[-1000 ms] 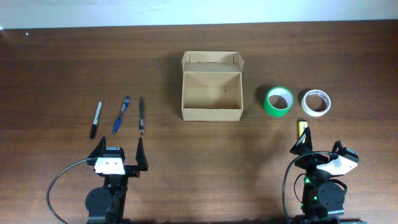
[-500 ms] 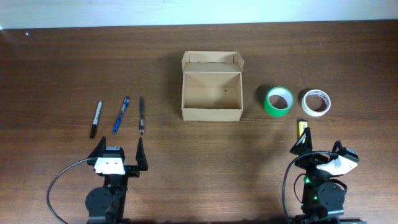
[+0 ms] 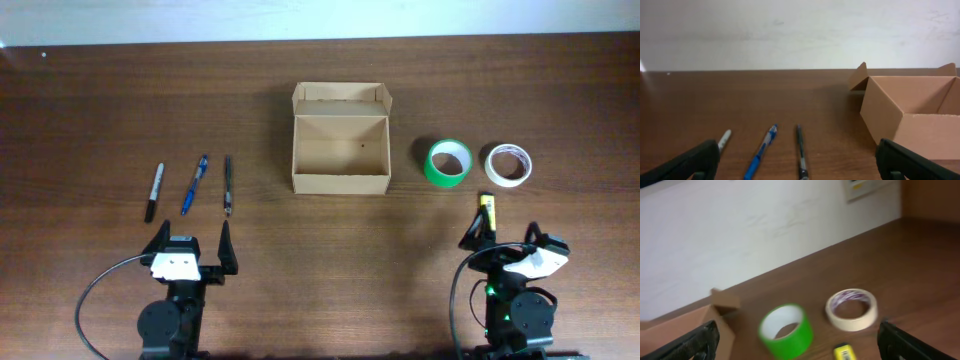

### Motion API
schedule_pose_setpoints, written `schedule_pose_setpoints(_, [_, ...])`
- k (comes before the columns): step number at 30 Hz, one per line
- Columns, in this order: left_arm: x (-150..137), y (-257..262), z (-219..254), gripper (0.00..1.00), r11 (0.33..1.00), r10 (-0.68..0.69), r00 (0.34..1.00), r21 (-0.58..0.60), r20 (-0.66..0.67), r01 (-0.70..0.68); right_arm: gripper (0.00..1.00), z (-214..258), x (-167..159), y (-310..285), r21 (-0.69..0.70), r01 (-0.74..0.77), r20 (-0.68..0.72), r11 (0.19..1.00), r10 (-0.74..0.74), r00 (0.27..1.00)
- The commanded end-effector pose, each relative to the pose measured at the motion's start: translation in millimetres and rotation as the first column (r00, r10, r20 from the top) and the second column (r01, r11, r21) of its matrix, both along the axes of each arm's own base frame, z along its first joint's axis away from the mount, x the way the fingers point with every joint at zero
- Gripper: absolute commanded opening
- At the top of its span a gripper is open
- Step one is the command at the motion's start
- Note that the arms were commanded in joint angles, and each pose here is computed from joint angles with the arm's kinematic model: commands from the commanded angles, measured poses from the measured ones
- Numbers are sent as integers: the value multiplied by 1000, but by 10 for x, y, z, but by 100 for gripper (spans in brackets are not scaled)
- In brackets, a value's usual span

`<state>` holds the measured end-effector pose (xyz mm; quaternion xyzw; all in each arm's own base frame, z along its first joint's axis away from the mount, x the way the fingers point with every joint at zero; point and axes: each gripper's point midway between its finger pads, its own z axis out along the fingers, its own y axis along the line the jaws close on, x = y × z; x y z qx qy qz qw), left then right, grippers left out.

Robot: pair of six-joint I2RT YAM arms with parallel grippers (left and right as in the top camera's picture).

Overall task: Pack container
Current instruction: 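Move right gripper to the green tape roll and grasp it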

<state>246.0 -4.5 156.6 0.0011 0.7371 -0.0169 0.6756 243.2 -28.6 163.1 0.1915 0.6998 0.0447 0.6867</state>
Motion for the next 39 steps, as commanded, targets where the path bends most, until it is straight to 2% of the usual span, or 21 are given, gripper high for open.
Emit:
schedule_pose_setpoints(1, [-11,-5,-123,100,994,6,996,-108,-83,-15,99,-106,33,330,19,-194,-44,981,194,980])
schedule_pose_setpoints(4, [-30,-3,-107,100,989,10,988,-141,-153,-32,99,-138,2,369,31,-216,-113,976,218,969])
schedule_pose_setpoints(11, [161,214,273,100,986,116,953,-82,-280,-144,99,126,-17,314,-60,-222,-350,973,188,918])
schedule_pose_setpoints(17, [649,325,501,100,992,120,870,24,-479,-123,99,726,220,301,-111,-263,-530,958,167,831])
schedule_pose_setpoints(19, [829,313,564,99,996,85,837,22,-541,-88,99,955,335,315,-113,-278,-568,954,168,806])
schedule_pose_setpoints(22, [1121,308,627,99,998,35,790,-20,-612,-60,99,1255,450,497,-42,-359,-599,932,264,756])
schedule_pose_setpoints(26, [1425,366,598,100,997,20,746,-40,-666,-62,99,1434,570,515,-23,-364,-636,931,268,724])
schedule_pose_setpoints(29, [1524,388,458,99,997,19,718,-41,-696,-67,99,1332,749,438,-13,-315,-671,949,225,706])
schedule_pose_setpoints(31, [1535,389,341,99,997,16,694,-43,-720,-68,99,1112,862,340,32,-243,-722,969,191,665])
schedule_pose_setpoints(39, [1545,390,157,99,996,11,654,-47,-757,-71,98,69,1241,28,160,-76,-928,984,176,328])
